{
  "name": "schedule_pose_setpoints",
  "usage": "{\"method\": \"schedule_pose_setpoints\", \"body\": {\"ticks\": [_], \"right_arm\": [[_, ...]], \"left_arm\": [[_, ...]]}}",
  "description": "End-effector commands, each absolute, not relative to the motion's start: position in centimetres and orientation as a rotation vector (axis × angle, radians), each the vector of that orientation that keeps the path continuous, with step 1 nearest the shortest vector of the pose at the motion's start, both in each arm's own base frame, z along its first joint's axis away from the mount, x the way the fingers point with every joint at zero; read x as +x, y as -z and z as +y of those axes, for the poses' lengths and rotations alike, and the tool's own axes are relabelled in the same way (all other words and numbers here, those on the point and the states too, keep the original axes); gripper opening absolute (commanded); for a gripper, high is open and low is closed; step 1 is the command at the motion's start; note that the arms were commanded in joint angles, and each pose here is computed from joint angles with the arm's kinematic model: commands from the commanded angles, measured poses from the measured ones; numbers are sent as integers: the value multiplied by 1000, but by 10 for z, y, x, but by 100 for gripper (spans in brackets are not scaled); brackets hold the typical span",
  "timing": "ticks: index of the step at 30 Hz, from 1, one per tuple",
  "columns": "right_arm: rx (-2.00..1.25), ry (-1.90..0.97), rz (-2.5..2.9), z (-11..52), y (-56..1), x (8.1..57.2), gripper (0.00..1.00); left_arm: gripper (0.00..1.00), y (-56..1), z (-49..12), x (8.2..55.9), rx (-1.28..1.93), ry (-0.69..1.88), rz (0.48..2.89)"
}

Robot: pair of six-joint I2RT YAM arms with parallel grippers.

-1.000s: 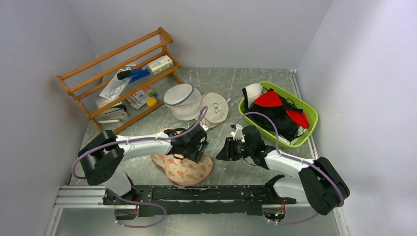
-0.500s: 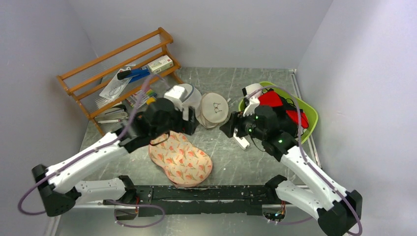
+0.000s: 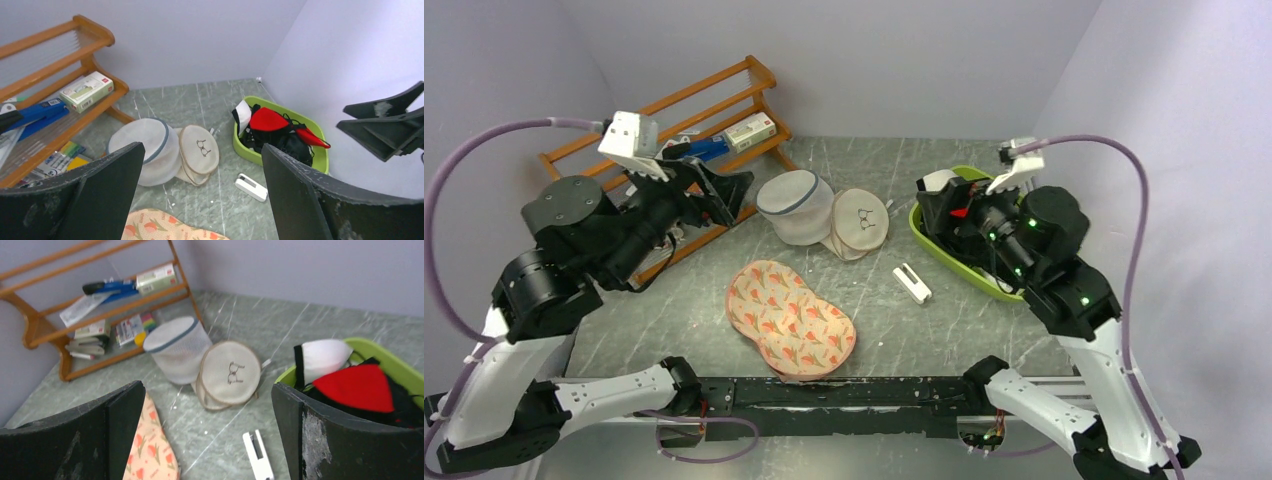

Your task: Unzip the laundry bag and remove the bra

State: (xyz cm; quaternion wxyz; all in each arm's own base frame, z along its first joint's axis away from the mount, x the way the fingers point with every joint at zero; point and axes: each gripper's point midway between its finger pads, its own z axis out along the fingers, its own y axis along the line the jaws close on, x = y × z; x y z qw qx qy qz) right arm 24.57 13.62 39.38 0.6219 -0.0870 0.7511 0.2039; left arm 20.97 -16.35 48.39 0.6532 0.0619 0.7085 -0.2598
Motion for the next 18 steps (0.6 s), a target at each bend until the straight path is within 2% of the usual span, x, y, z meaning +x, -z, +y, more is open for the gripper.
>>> {"method": "schedule_pose_setpoints", "body": {"ticks": [1,9,18], "right_arm": [[-165,-363,1661,108,-424,236,100],[-92,-377,1566,92,-452,223,100],[-3,-314,1586,76,-438,225,100]], "left_arm": [[99,-485,-148,207,160,513,1618],[99,-480,-147,206,160,518,1617],[99,-476,-152,206,173,530,1623]]}}
